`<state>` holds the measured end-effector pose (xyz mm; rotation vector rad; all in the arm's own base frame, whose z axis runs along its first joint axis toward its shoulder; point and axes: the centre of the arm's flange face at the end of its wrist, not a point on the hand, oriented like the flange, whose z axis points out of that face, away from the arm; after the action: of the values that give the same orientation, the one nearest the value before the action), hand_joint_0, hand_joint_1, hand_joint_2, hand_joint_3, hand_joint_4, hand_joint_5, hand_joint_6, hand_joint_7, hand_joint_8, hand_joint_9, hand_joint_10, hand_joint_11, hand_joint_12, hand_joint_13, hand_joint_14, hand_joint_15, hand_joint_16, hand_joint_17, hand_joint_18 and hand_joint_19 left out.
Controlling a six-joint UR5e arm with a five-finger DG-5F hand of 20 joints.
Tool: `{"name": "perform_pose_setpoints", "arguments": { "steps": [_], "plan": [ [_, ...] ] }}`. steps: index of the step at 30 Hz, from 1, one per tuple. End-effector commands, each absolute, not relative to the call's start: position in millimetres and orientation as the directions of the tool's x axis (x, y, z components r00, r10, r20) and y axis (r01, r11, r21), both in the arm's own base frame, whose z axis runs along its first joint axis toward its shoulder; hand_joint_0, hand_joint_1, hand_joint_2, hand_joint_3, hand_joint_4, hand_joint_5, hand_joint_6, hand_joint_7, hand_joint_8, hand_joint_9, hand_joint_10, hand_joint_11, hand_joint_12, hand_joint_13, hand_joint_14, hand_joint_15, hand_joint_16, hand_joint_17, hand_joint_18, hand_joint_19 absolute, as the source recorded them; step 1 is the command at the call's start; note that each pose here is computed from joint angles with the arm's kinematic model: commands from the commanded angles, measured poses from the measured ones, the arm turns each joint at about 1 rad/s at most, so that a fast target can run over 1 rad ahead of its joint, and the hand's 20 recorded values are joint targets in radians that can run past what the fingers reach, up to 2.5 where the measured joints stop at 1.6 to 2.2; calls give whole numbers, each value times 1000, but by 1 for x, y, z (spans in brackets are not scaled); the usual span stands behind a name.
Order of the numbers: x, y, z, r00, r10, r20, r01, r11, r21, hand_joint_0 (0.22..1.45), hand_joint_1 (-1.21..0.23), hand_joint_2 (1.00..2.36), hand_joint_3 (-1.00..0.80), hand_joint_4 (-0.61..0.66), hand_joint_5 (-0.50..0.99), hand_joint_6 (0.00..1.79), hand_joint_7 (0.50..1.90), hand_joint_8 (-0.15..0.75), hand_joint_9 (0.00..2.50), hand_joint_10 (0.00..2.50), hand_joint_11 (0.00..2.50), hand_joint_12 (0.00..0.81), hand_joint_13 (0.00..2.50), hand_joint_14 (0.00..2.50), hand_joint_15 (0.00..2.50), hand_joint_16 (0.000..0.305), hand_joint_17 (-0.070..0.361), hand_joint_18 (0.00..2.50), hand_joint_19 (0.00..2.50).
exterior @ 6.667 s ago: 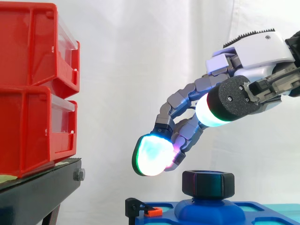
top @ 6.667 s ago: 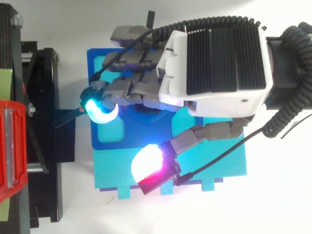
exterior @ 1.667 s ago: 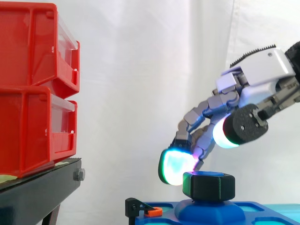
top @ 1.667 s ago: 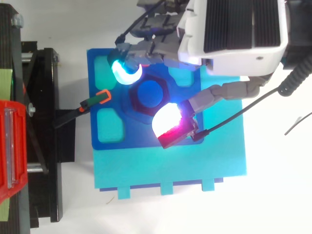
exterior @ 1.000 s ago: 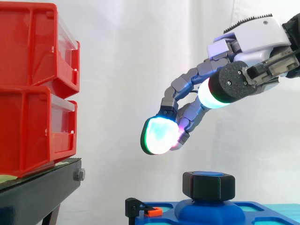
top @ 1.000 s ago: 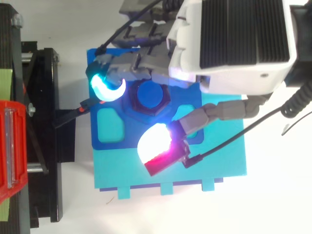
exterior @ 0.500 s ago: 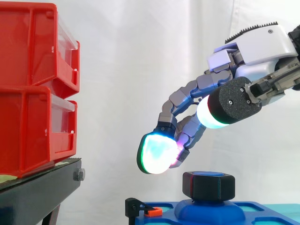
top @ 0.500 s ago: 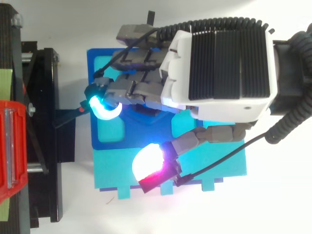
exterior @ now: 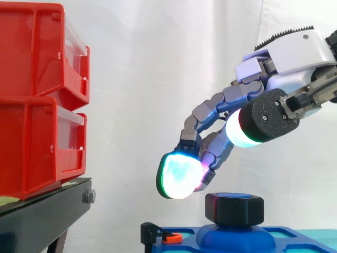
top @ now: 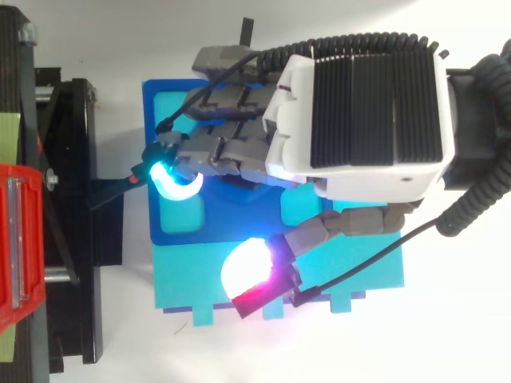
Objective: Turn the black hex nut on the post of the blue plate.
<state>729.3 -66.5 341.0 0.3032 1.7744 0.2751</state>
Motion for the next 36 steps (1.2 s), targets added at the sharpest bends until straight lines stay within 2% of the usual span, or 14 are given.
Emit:
{"name": "perform_pose_setpoints", "arguments": {
  "steps": [1,19,36],
  "plan": [
    [728,-68,340,-222,347,-911,55,937,344,512,-388,1000,-500,277,-158,502,753,326,663,0,0,407,404,0,21,54,121,139,142],
    [724,-83,340,-246,341,-907,43,939,341,512,-389,1000,-500,280,-157,502,751,325,664,0,0,408,410,0,19,54,121,143,146],
    [716,-111,338,-273,343,-899,10,935,354,513,-390,1000,-500,281,-157,502,751,328,663,0,0,406,416,0,20,54,121,154,143]
  ]
}}
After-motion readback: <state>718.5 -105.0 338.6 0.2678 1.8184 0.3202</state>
